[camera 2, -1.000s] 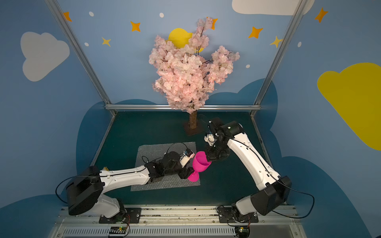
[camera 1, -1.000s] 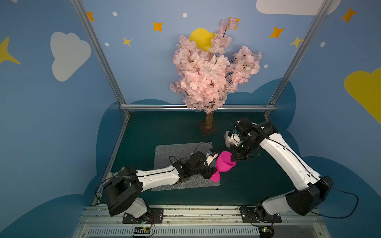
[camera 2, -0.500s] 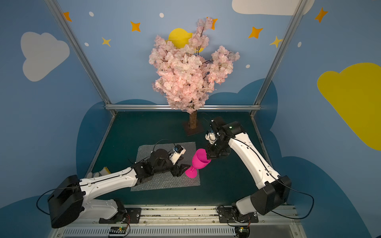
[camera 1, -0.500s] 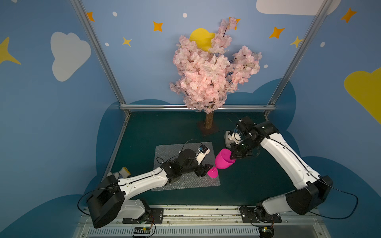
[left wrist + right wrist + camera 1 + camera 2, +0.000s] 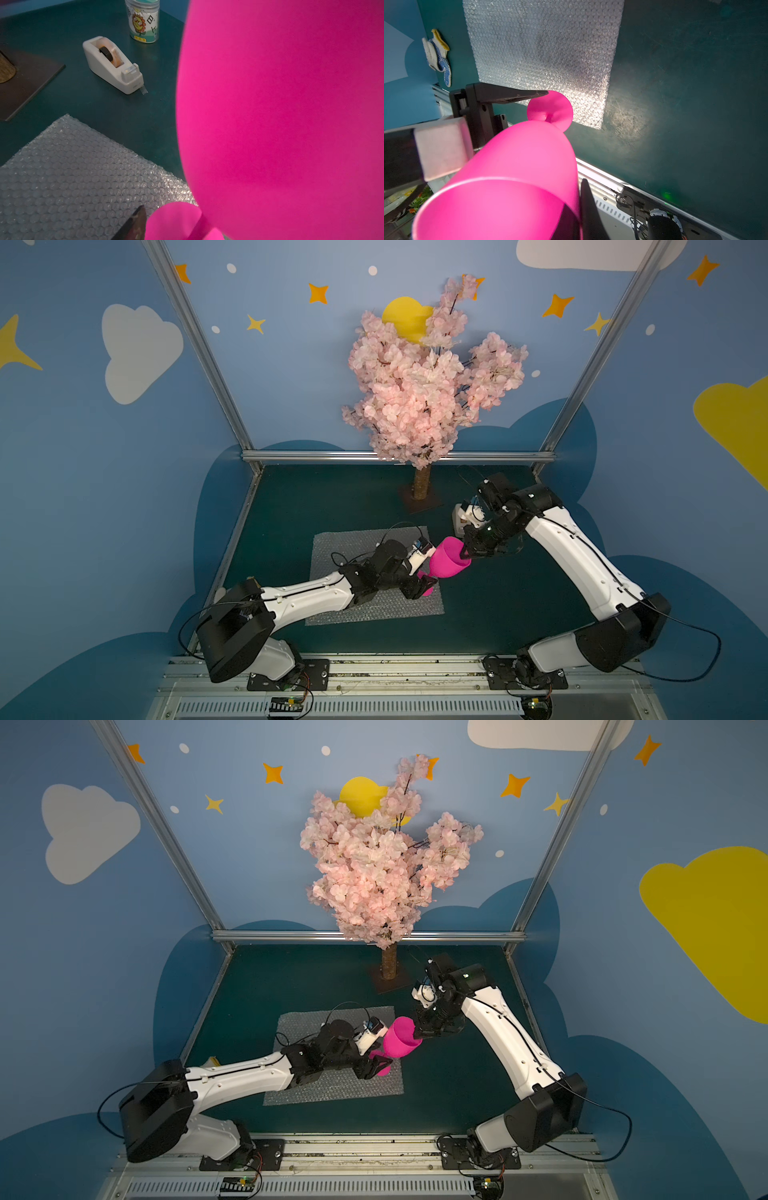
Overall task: Wrap wine glasses in bubble wrap
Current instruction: Place the wine glass on the bubble wrap.
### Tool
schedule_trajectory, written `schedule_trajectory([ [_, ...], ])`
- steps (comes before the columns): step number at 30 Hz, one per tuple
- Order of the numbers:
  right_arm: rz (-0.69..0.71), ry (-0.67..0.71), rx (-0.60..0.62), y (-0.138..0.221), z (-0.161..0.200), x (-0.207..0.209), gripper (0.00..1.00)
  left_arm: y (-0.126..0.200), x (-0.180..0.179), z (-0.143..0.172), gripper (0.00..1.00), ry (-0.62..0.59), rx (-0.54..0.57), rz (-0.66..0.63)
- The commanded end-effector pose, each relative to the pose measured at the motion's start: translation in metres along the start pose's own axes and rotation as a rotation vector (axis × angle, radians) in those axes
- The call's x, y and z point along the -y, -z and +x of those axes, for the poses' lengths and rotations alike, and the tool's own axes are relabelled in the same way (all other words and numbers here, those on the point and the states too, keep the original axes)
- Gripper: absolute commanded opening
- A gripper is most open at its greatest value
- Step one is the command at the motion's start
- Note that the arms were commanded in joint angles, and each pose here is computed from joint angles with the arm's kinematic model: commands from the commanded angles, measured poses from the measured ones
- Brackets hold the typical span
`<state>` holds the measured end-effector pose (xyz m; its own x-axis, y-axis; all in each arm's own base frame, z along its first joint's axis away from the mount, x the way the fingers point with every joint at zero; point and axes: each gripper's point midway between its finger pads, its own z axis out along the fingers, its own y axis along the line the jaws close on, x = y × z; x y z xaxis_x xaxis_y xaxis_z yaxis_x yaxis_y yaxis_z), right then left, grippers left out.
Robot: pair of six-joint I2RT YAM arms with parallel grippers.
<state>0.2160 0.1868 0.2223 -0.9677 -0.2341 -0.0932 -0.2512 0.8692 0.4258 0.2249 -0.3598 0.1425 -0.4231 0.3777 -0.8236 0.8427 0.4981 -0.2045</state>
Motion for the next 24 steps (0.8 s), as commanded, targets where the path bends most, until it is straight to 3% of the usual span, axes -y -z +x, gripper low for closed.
schedule_trajectory([
  [1,-0.073,0.012,0.0,0.003,-0.002,-0.014,0.0,-0.004,-0.007,0.005,0.63,-0.006,-0.028,-0.036],
  [5,-0.086,0.004,-0.002,0.002,-0.004,-0.015,0.0,-0.003,-0.006,0.003,0.56,0.007,-0.012,-0.027],
  [8,-0.127,-0.011,0.014,0.004,-0.009,-0.018,0.0,-0.004,0.002,0.004,0.45,0.006,-0.02,0.02],
  [14,-0.162,-0.019,0.009,-0.001,-0.016,-0.021,0.0,-0.01,0.012,0.003,0.1,0.036,-0.041,0.084],
  [20,-0.175,-0.026,0.016,-0.003,-0.02,-0.02,0.0,-0.009,0.002,0.003,0.03,0.074,-0.042,0.025],
  [22,-0.176,-0.025,0.021,-0.004,-0.023,-0.019,0.07,-0.007,-0.005,0.001,0.03,0.103,-0.033,-0.013],
  [24,-0.167,-0.03,0.041,-0.005,-0.028,-0.015,0.24,-0.005,-0.013,-0.001,0.03,0.155,-0.025,-0.051],
])
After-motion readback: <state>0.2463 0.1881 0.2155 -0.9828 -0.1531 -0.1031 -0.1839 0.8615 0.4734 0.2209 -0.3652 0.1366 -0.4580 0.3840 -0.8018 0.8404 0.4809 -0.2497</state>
